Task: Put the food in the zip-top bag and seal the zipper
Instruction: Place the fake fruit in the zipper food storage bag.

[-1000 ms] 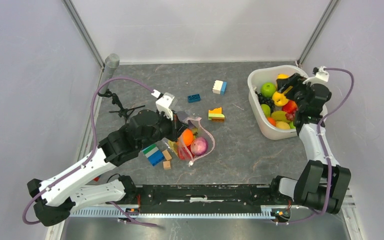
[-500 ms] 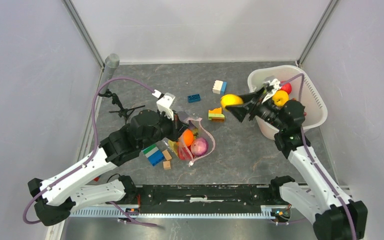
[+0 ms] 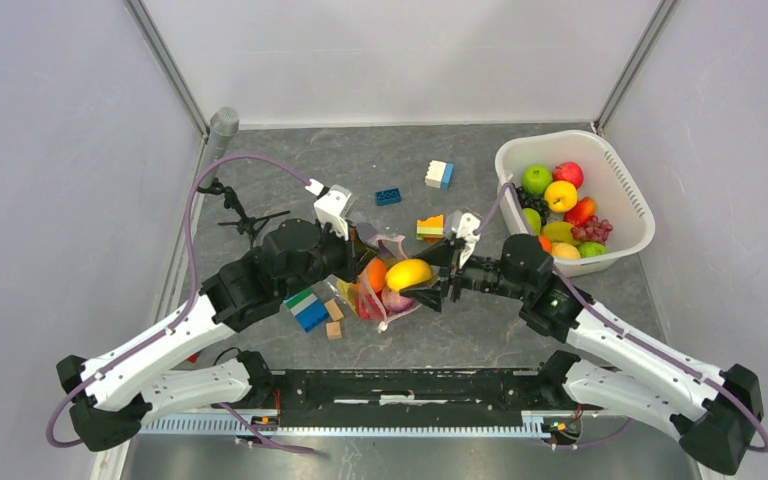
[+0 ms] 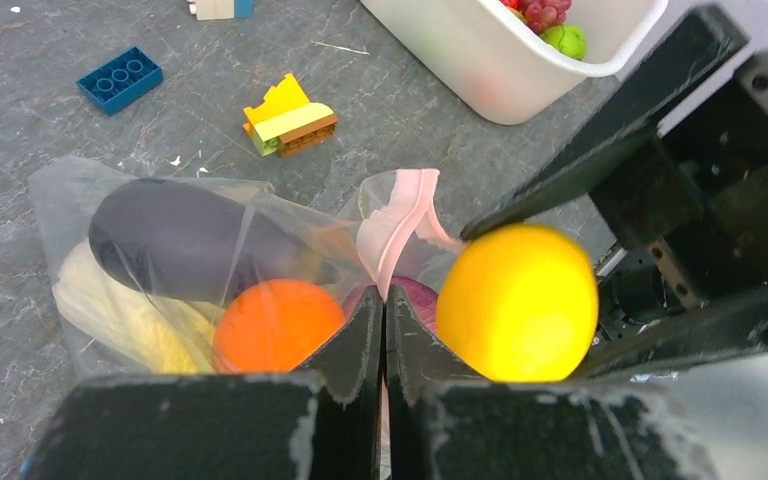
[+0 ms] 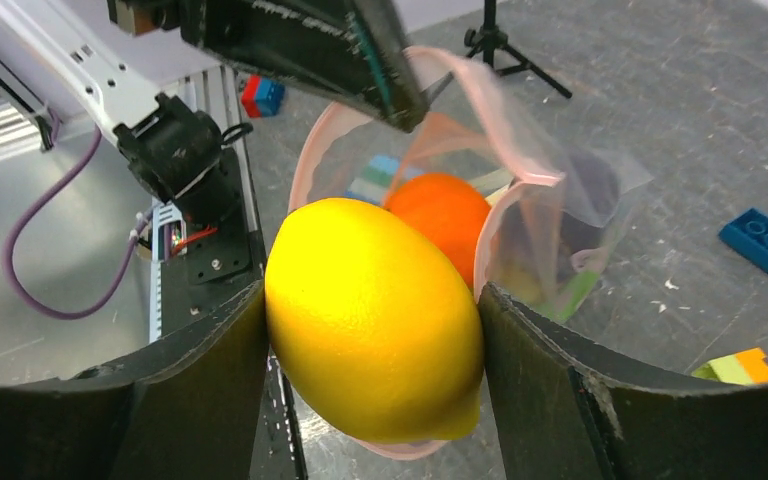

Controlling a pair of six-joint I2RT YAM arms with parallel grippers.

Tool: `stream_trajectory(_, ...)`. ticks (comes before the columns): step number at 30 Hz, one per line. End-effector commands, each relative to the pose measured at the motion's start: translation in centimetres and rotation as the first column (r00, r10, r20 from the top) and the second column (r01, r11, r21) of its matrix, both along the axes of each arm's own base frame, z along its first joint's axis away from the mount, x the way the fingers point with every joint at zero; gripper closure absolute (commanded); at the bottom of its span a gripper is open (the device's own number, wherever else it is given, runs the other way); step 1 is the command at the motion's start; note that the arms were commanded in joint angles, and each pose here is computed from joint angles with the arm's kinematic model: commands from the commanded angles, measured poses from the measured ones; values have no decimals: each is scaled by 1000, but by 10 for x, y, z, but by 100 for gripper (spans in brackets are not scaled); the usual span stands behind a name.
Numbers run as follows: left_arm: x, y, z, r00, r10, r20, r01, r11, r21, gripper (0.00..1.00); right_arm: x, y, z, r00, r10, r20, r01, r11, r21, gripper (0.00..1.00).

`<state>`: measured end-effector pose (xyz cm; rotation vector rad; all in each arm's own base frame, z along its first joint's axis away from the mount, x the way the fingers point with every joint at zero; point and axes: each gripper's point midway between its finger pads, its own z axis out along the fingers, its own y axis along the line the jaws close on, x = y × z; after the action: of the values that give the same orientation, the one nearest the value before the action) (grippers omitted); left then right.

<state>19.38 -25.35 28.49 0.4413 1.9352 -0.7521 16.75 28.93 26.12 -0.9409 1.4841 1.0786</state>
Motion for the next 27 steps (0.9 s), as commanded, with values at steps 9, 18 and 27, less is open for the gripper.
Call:
stream_trajectory(9,10,-11,21,999,28,20,-25,995,-96,97,40,16,2,852,-523,27,524,851,-37,51)
stream_trajectory(18,12,-14,24,999,30,23,-27,994,-110,97,36,-1,-7,675,-736,51,738,674,-36,54)
stream_trajectory(27,-1,-34,42,997,-78,8,78,981,-180,98,56,5,-2,600,-797,69,795,604,60,49)
